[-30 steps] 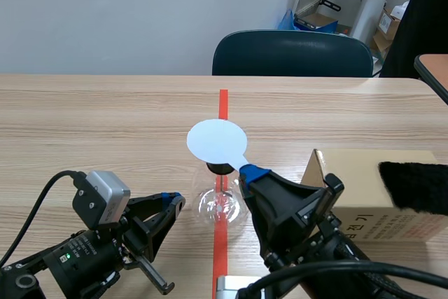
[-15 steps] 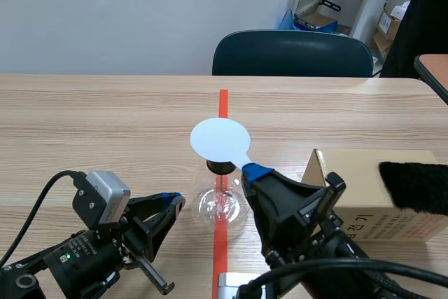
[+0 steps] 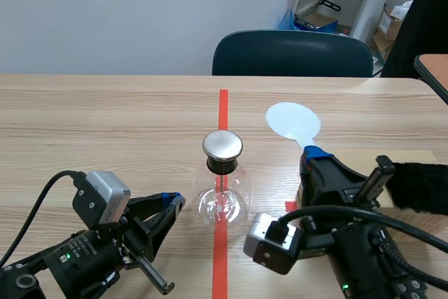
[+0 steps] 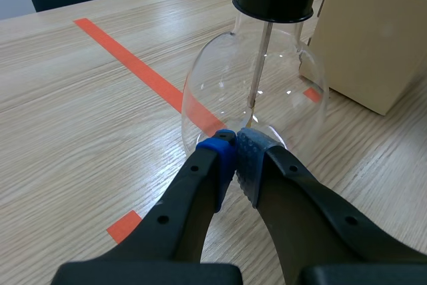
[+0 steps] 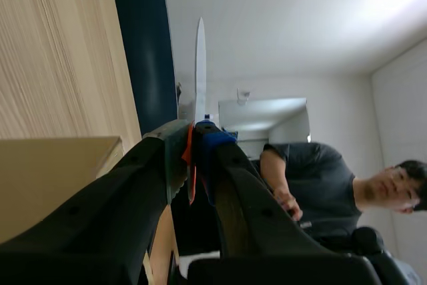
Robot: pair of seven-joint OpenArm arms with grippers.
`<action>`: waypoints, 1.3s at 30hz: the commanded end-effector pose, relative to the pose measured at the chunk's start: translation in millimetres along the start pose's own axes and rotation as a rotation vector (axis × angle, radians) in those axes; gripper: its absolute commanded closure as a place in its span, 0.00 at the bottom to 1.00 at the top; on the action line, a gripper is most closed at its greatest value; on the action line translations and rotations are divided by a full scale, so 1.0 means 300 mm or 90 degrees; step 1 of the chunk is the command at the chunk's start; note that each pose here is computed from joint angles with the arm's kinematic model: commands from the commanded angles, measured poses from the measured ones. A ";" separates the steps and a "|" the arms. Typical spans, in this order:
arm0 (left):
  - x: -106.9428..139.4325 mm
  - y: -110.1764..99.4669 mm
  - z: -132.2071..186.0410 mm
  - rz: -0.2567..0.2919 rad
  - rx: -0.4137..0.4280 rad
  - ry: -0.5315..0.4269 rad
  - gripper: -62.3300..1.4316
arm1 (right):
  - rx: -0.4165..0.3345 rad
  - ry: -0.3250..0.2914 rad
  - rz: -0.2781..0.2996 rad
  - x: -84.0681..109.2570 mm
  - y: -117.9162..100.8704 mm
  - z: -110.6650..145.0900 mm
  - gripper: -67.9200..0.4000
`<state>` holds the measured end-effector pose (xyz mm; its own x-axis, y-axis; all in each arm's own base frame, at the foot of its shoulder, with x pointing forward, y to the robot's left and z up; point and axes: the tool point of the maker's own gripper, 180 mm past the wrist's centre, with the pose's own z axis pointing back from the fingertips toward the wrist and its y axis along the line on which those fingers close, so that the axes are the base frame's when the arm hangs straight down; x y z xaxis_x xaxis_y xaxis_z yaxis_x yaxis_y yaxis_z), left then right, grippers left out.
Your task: Do the electroscope experiment
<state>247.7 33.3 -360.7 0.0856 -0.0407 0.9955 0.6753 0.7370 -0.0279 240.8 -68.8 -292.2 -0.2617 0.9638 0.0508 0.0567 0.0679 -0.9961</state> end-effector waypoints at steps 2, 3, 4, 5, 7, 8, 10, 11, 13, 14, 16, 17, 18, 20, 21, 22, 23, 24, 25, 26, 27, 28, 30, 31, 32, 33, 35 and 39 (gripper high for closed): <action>0.028 -0.002 -0.006 0.005 0.001 -0.021 0.92 | -0.030 0.032 0.000 -0.035 -0.038 -0.020 0.97; 0.028 -0.002 -0.006 0.005 0.001 -0.021 0.92 | -0.030 0.046 0.000 -0.048 -0.038 -0.020 0.97; 0.028 -0.002 -0.006 0.005 0.001 -0.021 0.92 | -0.030 0.059 -0.001 -0.060 -0.038 -0.019 0.97; 0.028 -0.002 -0.006 0.005 0.001 -0.021 0.92 | -0.030 0.071 -0.001 -0.072 -0.038 -0.017 0.97; 0.028 -0.002 -0.006 0.005 0.001 -0.021 0.92 | -0.030 0.091 -0.001 -0.090 -0.038 -0.015 0.97; 0.028 -0.002 -0.006 0.005 0.001 -0.021 0.92 | -0.030 0.099 -0.002 -0.097 -0.038 -0.014 0.97; 0.028 -0.002 -0.006 0.005 0.001 -0.021 0.92 | -0.030 0.109 -0.002 -0.107 -0.038 -0.012 0.97; 0.028 -0.002 -0.006 0.005 0.001 -0.021 0.92 | -0.030 0.110 -0.002 -0.108 -0.038 -0.012 0.97; 0.028 -0.002 -0.006 0.005 0.001 -0.021 0.92 | -0.030 0.110 -0.002 -0.108 -0.038 -0.012 0.97; 0.028 -0.002 -0.006 0.005 0.001 -0.021 0.92 | -0.030 0.109 -0.002 -0.107 -0.038 -0.012 0.97; 0.028 -0.002 -0.006 0.005 0.001 -0.021 0.92 | -0.030 0.098 -0.002 -0.097 -0.038 -0.014 0.97; 0.028 -0.002 -0.006 0.005 0.001 -0.021 0.92 | -0.030 0.089 -0.001 -0.089 -0.038 -0.015 0.97; 0.028 -0.002 -0.006 0.005 0.001 -0.021 0.92 | -0.030 0.080 -0.001 -0.080 -0.038 -0.016 0.97; 0.028 -0.002 -0.006 0.005 0.001 -0.021 0.92 | -0.030 0.056 -0.001 -0.058 -0.038 -0.019 0.97; 0.028 -0.002 -0.006 0.005 0.001 -0.021 0.92 | -0.030 0.043 0.000 -0.045 -0.038 -0.020 0.97; 0.028 -0.002 -0.006 0.005 0.001 -0.021 0.92 | -0.030 0.029 0.000 -0.032 -0.038 -0.021 0.97; 0.028 -0.002 -0.006 0.005 0.001 -0.021 0.92 | -0.030 0.014 0.000 -0.017 -0.038 -0.021 0.97; 0.028 -0.002 -0.006 0.005 0.001 -0.021 0.92 | -0.030 -0.002 0.001 -0.003 -0.038 -0.021 0.97; 0.028 -0.002 -0.006 0.005 0.001 -0.021 0.92 | -0.030 -0.018 0.001 0.012 -0.038 -0.021 0.97; 0.028 -0.002 -0.006 0.005 0.001 -0.021 0.92 | -0.030 -0.033 0.001 0.027 -0.038 -0.020 0.97; 0.028 -0.002 -0.006 0.005 0.001 -0.021 0.92 | -0.030 -0.049 0.002 0.042 -0.038 -0.019 0.97; 0.028 -0.002 -0.006 0.005 0.001 -0.021 0.92 | -0.030 -0.064 0.002 0.056 -0.038 -0.018 0.97; 0.028 -0.002 -0.006 0.005 0.001 -0.021 0.92 | -0.030 -0.091 0.003 0.081 -0.038 -0.015 0.97; 0.028 -0.002 -0.006 0.005 0.001 -0.021 0.92 | -0.030 -0.103 0.003 0.092 -0.038 -0.013 0.97; 0.028 -0.002 -0.006 0.005 0.001 -0.021 0.92 | -0.030 -0.115 0.003 0.103 -0.038 -0.012 0.97; 0.028 -0.002 -0.006 0.005 0.001 -0.021 0.92 | -0.030 -0.125 0.003 0.113 -0.038 -0.010 0.97; 0.028 -0.002 -0.006 0.005 0.001 -0.021 0.92 | -0.030 -0.146 0.004 0.132 -0.037 -0.006 0.97; 0.028 -0.002 -0.006 0.005 0.001 -0.021 0.92 | -0.030 -0.183 0.005 0.166 -0.037 0.003 0.97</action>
<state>247.7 33.3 -360.7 0.0856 -0.0407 0.9955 0.6753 0.7370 -0.0279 220.4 -21.7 -290.2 -0.5228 0.8520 0.0280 0.0569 0.0676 -0.9961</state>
